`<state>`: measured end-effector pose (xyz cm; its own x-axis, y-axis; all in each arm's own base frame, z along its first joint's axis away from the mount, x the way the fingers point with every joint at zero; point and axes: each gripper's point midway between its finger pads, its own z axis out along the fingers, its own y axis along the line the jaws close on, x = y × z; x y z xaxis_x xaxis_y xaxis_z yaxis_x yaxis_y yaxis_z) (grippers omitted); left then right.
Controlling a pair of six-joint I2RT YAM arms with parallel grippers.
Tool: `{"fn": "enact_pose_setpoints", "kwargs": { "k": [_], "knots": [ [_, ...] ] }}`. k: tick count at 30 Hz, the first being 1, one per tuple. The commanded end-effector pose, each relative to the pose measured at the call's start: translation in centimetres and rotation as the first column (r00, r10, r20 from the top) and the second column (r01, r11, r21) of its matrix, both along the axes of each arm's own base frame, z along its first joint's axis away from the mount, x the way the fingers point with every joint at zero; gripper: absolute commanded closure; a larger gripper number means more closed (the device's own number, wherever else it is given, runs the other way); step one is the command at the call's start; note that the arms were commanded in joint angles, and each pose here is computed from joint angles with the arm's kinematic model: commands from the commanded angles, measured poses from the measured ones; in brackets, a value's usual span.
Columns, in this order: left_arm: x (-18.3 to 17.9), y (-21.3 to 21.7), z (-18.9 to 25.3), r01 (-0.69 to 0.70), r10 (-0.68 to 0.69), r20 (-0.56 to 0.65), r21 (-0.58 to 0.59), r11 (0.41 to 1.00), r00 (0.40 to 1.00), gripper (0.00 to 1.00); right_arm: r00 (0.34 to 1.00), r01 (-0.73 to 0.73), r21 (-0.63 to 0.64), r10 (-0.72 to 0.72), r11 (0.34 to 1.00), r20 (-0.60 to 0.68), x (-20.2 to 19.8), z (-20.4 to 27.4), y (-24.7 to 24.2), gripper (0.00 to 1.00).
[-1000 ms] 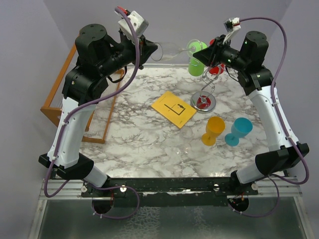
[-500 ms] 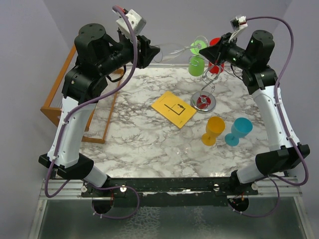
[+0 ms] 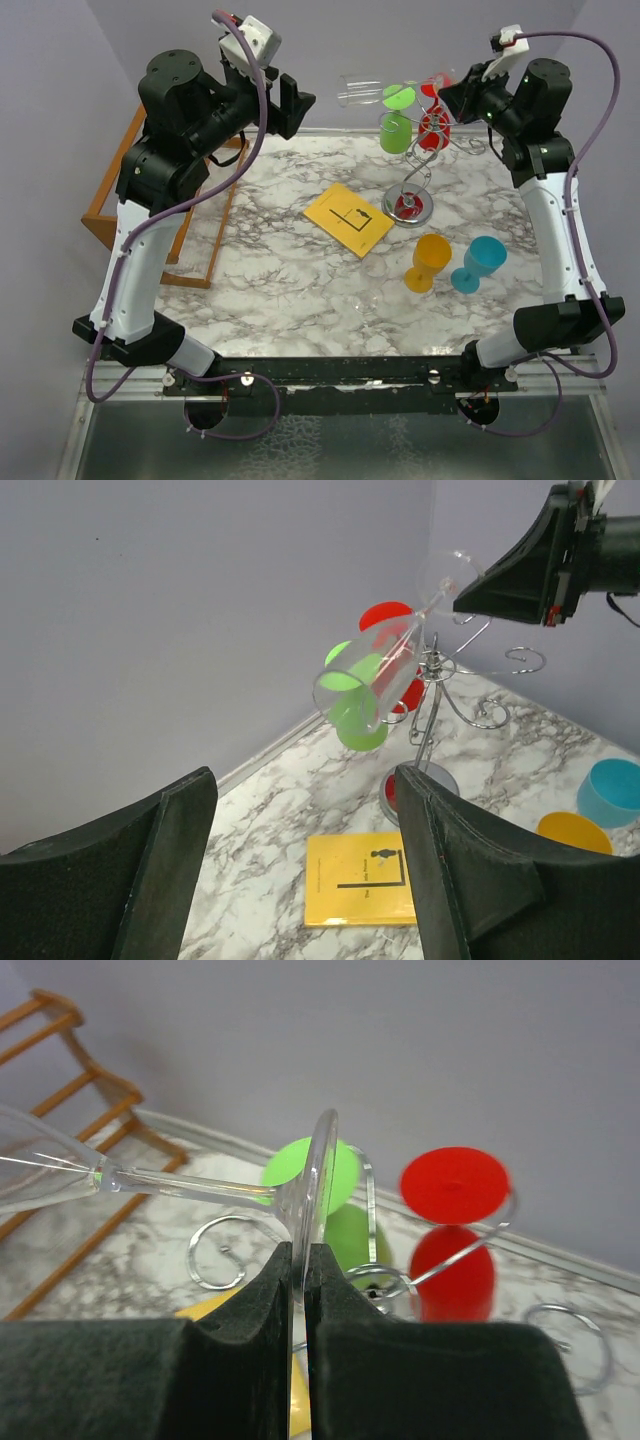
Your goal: Place the wine glass upside down on the wine glass rack
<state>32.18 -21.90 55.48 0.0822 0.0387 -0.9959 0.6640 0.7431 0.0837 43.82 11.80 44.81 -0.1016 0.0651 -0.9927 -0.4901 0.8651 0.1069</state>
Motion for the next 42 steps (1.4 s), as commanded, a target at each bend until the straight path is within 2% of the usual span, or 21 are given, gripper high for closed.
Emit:
{"fn": "enact_pose_setpoints", "kwargs": {
  "k": [1, 6, 13, 22, 27, 32, 37, 42],
  "knots": [
    [-0.5, 1.5, 0.7, -0.051, 0.051, 0.031, 0.006, 0.999, 0.998, 0.25, 0.943, 0.295, -0.097, -0.274, 0.95, 0.191, -0.4, 5.7, -6.0, 0.99],
    [-0.3, 1.5, 0.0, -0.052, 0.052, 0.021, 0.024, 0.998, 0.998, 0.22, 0.85, 0.492, -0.161, -0.431, 0.856, 0.304, -1.0, 8.5, -10.0, 0.99],
    [-0.2, 1.3, -0.2, -0.044, 0.043, 0.023, 0.031, 0.999, 0.999, 0.19, 0.678, 0.714, -0.212, -0.583, 0.667, 0.448, -2.0, 12.4, -14.9, 0.99],
    [0.2, 1.2, -0.6, -0.048, 0.047, 0.017, 0.04, 0.998, 0.999, 0.18, 0.467, 0.884, -0.324, -0.667, 0.337, 0.58, -2.4, 14.3, -20.0, 0.99],
    [0.2, 1.2, -0.7, -0.046, 0.046, 0.015, 0.045, 0.998, 0.999, 0.18, 0.392, 0.906, -0.39, -0.679, 0.167, 0.621, -2.2, 13.6, -21.8, 0.99],
    [0.2, 1.2, -0.8, -0.043, 0.043, 0.015, 0.051, 0.998, 0.999, 0.18, 0.393, 0.874, -0.484, -0.644, 0.041, 0.656, -1.3, 11.9, -22.6, 0.99],
    [0.1, 1.1, -1.0, -0.04, 0.039, 0.015, 0.058, 0.998, 0.999, 0.18, 0.473, 0.802, -0.596, -0.56, -0.046, 0.68, 0.2, 9.1, -22.4, 0.99],
    [0.0, 1.2, -1.0, -0.037, 0.036, 0.017, 0.061, 0.997, 0.999, 0.18, 0.589, 0.719, -0.692, -0.468, -0.069, 0.659, 1.8, 6.5, -21.5, 0.98]
  ]
}}
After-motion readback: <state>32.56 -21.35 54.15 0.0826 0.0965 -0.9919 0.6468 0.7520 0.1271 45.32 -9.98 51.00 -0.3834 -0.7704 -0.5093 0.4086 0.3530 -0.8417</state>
